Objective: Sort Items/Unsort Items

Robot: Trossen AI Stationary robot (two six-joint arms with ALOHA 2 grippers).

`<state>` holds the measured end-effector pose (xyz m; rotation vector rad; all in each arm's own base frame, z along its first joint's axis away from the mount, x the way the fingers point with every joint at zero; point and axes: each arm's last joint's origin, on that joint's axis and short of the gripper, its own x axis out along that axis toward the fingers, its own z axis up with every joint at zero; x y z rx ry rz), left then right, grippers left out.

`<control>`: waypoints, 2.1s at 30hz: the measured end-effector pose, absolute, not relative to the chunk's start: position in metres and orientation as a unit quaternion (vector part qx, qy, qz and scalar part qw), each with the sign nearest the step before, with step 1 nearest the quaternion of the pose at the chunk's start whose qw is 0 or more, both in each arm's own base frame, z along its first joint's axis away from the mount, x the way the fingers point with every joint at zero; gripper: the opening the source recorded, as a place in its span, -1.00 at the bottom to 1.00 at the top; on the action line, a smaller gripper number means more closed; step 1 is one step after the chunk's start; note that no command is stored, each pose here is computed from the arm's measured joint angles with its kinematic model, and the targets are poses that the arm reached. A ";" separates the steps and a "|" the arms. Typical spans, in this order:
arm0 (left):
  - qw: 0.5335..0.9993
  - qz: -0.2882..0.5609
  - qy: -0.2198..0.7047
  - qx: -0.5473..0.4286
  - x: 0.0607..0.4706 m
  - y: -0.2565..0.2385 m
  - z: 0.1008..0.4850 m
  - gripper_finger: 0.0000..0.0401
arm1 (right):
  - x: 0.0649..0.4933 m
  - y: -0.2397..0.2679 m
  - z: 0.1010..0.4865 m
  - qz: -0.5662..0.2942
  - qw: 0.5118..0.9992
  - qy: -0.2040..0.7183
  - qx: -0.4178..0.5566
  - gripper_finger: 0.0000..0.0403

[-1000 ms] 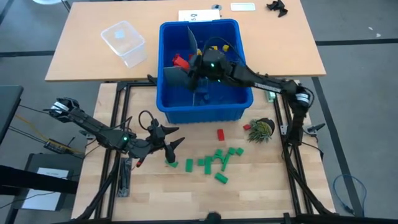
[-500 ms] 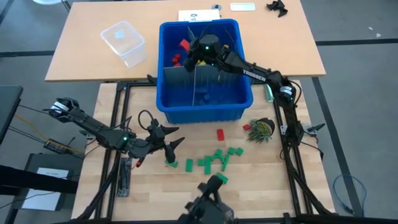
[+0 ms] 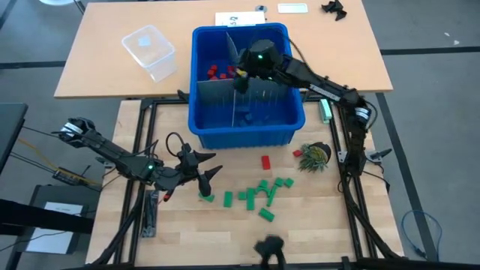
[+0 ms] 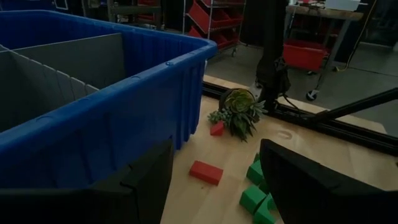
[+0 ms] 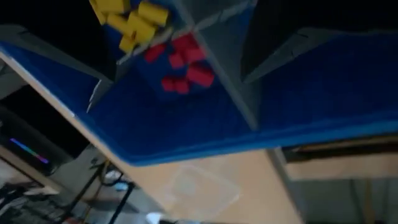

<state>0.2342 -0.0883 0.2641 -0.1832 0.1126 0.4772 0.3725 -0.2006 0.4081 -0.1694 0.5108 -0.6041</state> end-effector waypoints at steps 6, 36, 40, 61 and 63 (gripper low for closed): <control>0.966 0.236 0.056 -0.091 0.234 -0.088 0.264 0.24 | 0.352 -0.141 0.427 -0.228 0.921 0.303 -0.086 0.63; 0.966 0.236 0.056 -0.091 0.234 -0.088 0.264 0.24 | 0.305 0.091 0.301 -0.073 0.913 0.395 -0.072 0.39; 0.966 0.236 0.056 -0.091 0.234 -0.088 0.264 0.24 | 0.294 0.106 0.278 -0.082 0.905 0.413 -0.064 0.39; 0.966 0.236 0.056 -0.091 0.234 -0.088 0.264 0.24 | 0.278 0.042 0.182 -0.327 0.845 0.379 0.189 0.27; 0.966 0.236 0.056 -0.090 0.234 -0.088 0.264 0.24 | 0.278 0.036 0.177 -0.331 0.848 0.360 0.206 0.24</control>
